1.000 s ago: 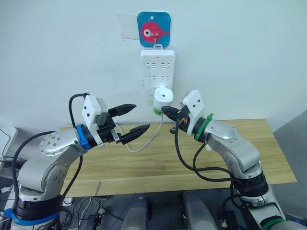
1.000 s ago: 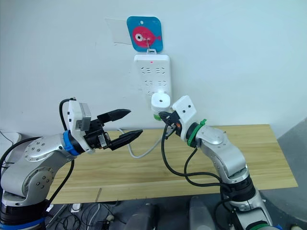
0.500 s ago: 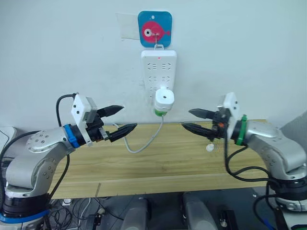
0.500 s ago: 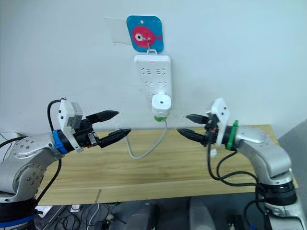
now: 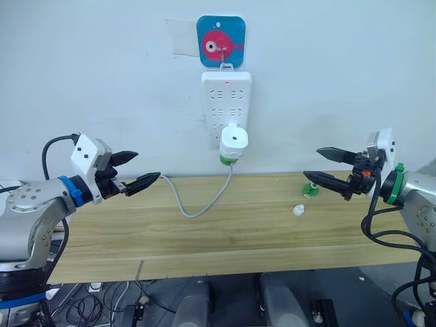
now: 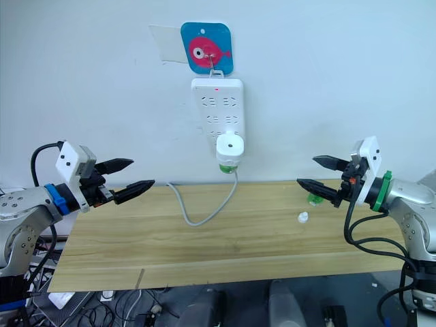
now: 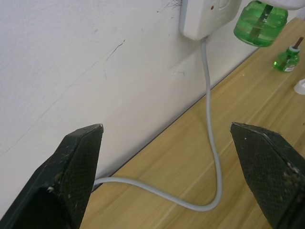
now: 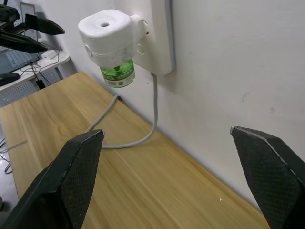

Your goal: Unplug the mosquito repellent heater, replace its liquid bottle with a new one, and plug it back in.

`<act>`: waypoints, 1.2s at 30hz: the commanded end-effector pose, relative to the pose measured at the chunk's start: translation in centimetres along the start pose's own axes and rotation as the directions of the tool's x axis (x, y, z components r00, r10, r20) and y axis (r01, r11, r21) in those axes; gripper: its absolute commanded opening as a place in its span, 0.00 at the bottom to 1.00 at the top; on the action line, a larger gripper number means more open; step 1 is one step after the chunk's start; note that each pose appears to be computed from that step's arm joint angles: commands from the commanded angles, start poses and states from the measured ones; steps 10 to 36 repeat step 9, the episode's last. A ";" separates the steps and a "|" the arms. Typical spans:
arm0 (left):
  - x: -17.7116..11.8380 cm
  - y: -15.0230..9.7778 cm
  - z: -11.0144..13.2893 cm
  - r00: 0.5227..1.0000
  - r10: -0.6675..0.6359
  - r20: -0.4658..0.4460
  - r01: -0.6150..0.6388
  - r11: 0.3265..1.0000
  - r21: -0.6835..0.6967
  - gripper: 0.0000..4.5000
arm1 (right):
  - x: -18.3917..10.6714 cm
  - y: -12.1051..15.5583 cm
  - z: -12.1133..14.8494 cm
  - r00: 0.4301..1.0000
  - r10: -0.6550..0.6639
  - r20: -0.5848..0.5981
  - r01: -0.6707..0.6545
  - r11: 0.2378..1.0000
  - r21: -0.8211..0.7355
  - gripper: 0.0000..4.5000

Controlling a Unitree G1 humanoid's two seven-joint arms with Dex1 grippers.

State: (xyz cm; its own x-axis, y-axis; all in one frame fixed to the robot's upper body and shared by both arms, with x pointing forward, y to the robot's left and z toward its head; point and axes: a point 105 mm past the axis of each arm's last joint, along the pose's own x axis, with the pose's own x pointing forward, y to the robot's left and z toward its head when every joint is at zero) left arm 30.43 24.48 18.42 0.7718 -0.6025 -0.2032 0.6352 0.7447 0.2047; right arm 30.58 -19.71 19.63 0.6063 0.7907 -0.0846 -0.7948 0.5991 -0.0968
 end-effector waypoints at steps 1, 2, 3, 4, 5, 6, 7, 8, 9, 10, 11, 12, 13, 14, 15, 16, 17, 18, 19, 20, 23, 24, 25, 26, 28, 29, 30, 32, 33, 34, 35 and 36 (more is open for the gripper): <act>-0.5 0.6 1.0 0.999 0.023 0.034 -0.025 0.999 0.039 1.00 | -1.3 -1.4 0.9 0.996 -0.082 0.040 0.084 0.996 -0.037 0.99; -0.5 0.7 1.0 0.999 0.025 0.034 -0.026 0.999 0.038 1.00 | -1.6 -1.9 0.7 0.994 -0.104 0.040 0.105 0.994 -0.035 0.99; -0.5 0.7 1.0 0.999 0.025 0.035 -0.027 0.999 0.038 1.00 | -1.8 -2.2 0.5 0.992 -0.117 0.039 0.118 0.992 -0.034 0.99; -0.5 0.8 1.0 0.999 0.026 0.035 -0.028 0.999 0.038 1.00 | -2.0 -2.5 0.3 0.990 -0.133 0.037 0.134 0.990 -0.031 0.99; -0.5 0.8 0.9 0.999 0.027 0.035 -0.028 0.999 0.039 1.00 | -2.2 -2.7 0.1 0.989 -0.144 0.035 0.145 0.989 -0.029 0.99; -0.5 0.8 0.9 0.999 0.027 0.034 -0.028 0.999 0.040 1.00 | -2.4 -2.9 0.0 0.987 -0.155 0.034 0.156 0.987 -0.030 0.99; -0.5 0.9 0.9 0.999 0.029 0.035 -0.030 0.999 0.041 1.00 | -2.4 -3.0 -0.1 0.986 -0.163 0.034 0.164 0.986 -0.031 0.99; -0.5 1.0 0.9 0.999 0.031 0.038 -0.032 0.999 0.034 1.00 | -2.5 -3.1 -0.2 0.985 -0.169 0.035 0.170 0.985 -0.033 0.99; -0.5 1.0 1.0 0.999 0.032 0.041 -0.033 0.999 0.029 1.00 | -2.5 -3.2 -0.3 0.984 -0.172 0.035 0.174 0.984 -0.035 0.99; -0.5 1.0 1.0 0.999 0.032 0.041 -0.033 0.999 0.029 1.00 | -2.5 -3.2 -0.3 0.984 -0.172 0.035 0.174 0.984 -0.035 0.99; -0.5 1.0 1.0 0.999 0.032 0.041 -0.033 0.999 0.029 1.00 | -2.5 -3.2 -0.3 0.984 -0.172 0.035 0.174 0.984 -0.035 0.99; -0.5 1.0 1.0 0.999 0.032 0.041 -0.033 0.999 0.029 1.00 | -2.5 -3.2 -0.3 0.984 -0.172 0.035 0.174 0.984 -0.035 0.99; -0.5 1.0 1.0 0.999 0.032 0.041 -0.033 0.999 0.029 1.00 | -2.5 -3.2 -0.3 0.984 -0.172 0.035 0.174 0.984 -0.035 0.99; -0.5 1.0 1.0 0.999 0.032 0.041 -0.033 0.999 0.029 1.00 | -2.5 -3.2 -0.3 0.984 -0.172 0.035 0.174 0.984 -0.035 0.99; -0.5 1.0 1.0 0.999 0.032 0.041 -0.033 0.999 0.029 1.00 | -2.5 -3.2 -0.3 0.984 -0.172 0.035 0.174 0.984 -0.035 0.99; -0.5 1.0 1.0 0.999 0.032 0.041 -0.033 0.999 0.029 1.00 | -2.5 -3.2 -0.3 0.984 -0.172 0.035 0.174 0.984 -0.035 0.99; -0.5 1.0 1.0 0.999 0.032 0.041 -0.033 0.999 0.029 1.00 | -2.5 -3.2 -0.3 0.984 -0.172 0.035 0.174 0.984 -0.035 0.99; -0.5 1.0 1.0 0.999 0.032 0.041 -0.033 0.999 0.029 1.00 | -2.5 -3.2 -0.3 0.984 -0.172 0.035 0.174 0.984 -0.035 0.99; -0.5 1.0 1.0 0.999 0.032 0.041 -0.033 0.999 0.029 1.00 | -2.5 -3.2 -0.3 0.984 -0.172 0.035 0.174 0.984 -0.035 0.99; -0.5 1.0 1.0 0.999 0.032 0.041 -0.033 0.999 0.029 1.00 | -2.5 -3.2 -0.3 0.984 -0.172 0.035 0.174 0.984 -0.035 0.99; -0.5 1.0 1.0 0.999 0.032 0.041 -0.033 0.999 0.029 1.00 | -2.5 -3.2 -0.3 0.984 -0.172 0.035 0.174 0.984 -0.035 0.99; -0.5 1.0 1.0 0.999 0.032 0.041 -0.033 0.999 0.029 1.00 | -2.5 -3.2 -0.3 0.984 -0.172 0.035 0.174 0.984 -0.035 0.99; -0.5 1.0 1.0 0.999 0.032 0.041 -0.033 0.999 0.029 1.00 | -2.5 -3.2 -0.3 0.984 -0.172 0.035 0.174 0.984 -0.035 0.99; -0.5 1.0 1.0 0.999 0.032 0.041 -0.033 0.999 0.029 1.00 | -2.5 -3.2 -0.3 0.984 -0.172 0.035 0.174 0.984 -0.035 0.99; -0.5 1.0 1.0 0.999 0.032 0.041 -0.033 0.999 0.029 1.00 | -2.5 -3.2 -0.3 0.984 -0.172 0.035 0.174 0.984 -0.035 0.99; -0.5 1.0 1.0 0.999 0.032 0.041 -0.033 0.999 0.029 1.00 | -2.5 -3.2 -0.3 0.984 -0.172 0.035 0.174 0.984 -0.035 0.99; -0.5 1.0 1.0 0.999 0.032 0.041 -0.033 0.999 0.029 1.00 | -2.5 -3.2 -0.3 0.984 -0.172 0.035 0.174 0.984 -0.035 0.99; -0.5 1.0 1.0 0.999 0.032 0.041 -0.033 0.999 0.029 1.00 | -2.5 -3.2 -0.3 0.984 -0.172 0.035 0.174 0.984 -0.035 0.99; -0.5 1.0 1.0 0.999 0.032 0.041 -0.033 0.999 0.029 1.00 | -2.5 -3.2 -0.3 0.984 -0.172 0.035 0.174 0.984 -0.035 0.99; -0.5 1.0 1.0 0.999 0.032 0.041 -0.033 0.999 0.029 1.00 | -2.5 -3.2 -0.3 0.984 -0.172 0.035 0.174 0.984 -0.035 0.99; -0.5 1.0 1.0 0.999 0.032 0.041 -0.033 0.999 0.029 1.00 | -2.5 -3.2 -0.3 0.984 -0.172 0.035 0.174 0.984 -0.035 0.99; -0.5 1.0 1.0 0.999 0.032 0.041 -0.033 0.999 0.029 1.00 | -2.5 -3.2 -0.3 0.984 -0.172 0.035 0.174 0.984 -0.035 0.99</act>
